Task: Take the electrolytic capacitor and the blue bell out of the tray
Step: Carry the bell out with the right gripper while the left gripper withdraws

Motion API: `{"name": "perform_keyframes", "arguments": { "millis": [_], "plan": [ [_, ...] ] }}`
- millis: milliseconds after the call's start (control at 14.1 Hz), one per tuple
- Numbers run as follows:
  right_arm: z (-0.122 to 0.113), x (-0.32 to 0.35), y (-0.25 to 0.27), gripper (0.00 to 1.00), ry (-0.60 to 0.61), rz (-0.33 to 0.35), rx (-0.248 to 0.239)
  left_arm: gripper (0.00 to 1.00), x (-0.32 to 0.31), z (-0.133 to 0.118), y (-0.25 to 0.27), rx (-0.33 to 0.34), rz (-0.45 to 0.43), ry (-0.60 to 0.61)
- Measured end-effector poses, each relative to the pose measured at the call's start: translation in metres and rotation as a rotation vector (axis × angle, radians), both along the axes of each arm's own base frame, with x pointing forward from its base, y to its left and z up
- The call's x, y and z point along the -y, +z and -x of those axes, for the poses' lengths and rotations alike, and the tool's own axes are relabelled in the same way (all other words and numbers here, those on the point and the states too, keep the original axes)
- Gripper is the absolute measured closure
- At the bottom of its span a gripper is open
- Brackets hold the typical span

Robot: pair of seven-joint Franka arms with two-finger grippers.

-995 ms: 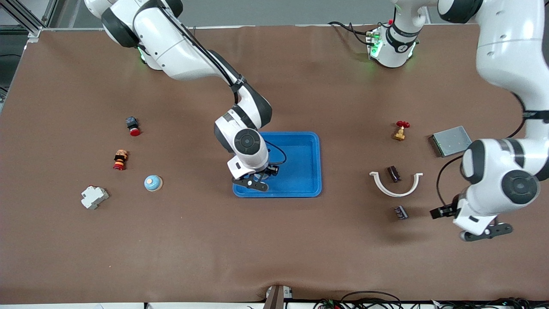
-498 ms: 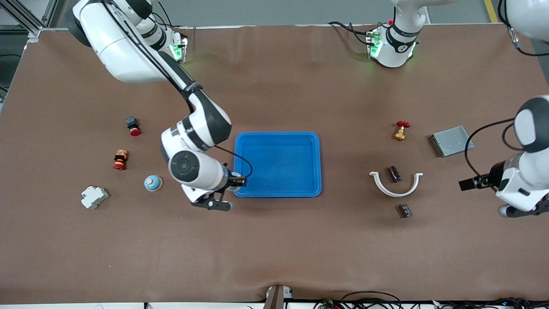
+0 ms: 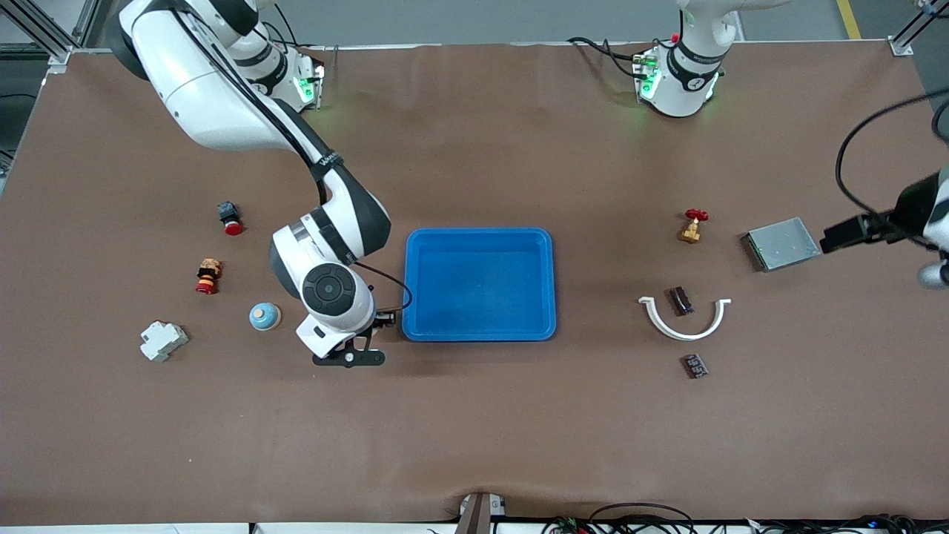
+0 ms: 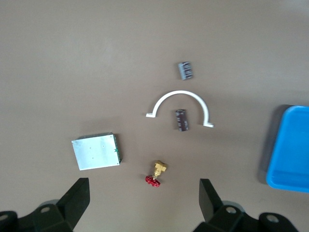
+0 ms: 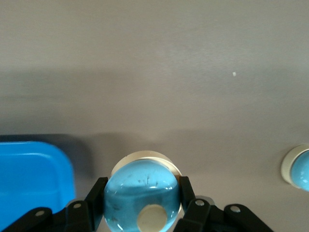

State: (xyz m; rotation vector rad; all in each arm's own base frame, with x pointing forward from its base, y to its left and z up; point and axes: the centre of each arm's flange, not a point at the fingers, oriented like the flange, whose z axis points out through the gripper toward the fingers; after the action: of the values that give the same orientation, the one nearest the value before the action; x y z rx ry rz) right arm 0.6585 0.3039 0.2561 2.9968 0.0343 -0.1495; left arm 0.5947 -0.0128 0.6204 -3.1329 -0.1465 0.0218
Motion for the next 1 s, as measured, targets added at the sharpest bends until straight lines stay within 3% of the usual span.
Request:
{"name": "perform_keyframes", "arguments": {
  "millis": [427, 995],
  "plan": [
    [-0.006, 0.044, -0.037, 0.36, 0.058, -0.008, -0.004, 0.0, 0.029, 0.043, 0.065, 0.093, -0.003, -0.05],
    [0.011, 0.064, -0.059, 0.36, 0.141, 0.051, 0.028, 0.0, -0.005, 0.05, 0.053, 0.006, -0.001, 0.0]
  ]
}}
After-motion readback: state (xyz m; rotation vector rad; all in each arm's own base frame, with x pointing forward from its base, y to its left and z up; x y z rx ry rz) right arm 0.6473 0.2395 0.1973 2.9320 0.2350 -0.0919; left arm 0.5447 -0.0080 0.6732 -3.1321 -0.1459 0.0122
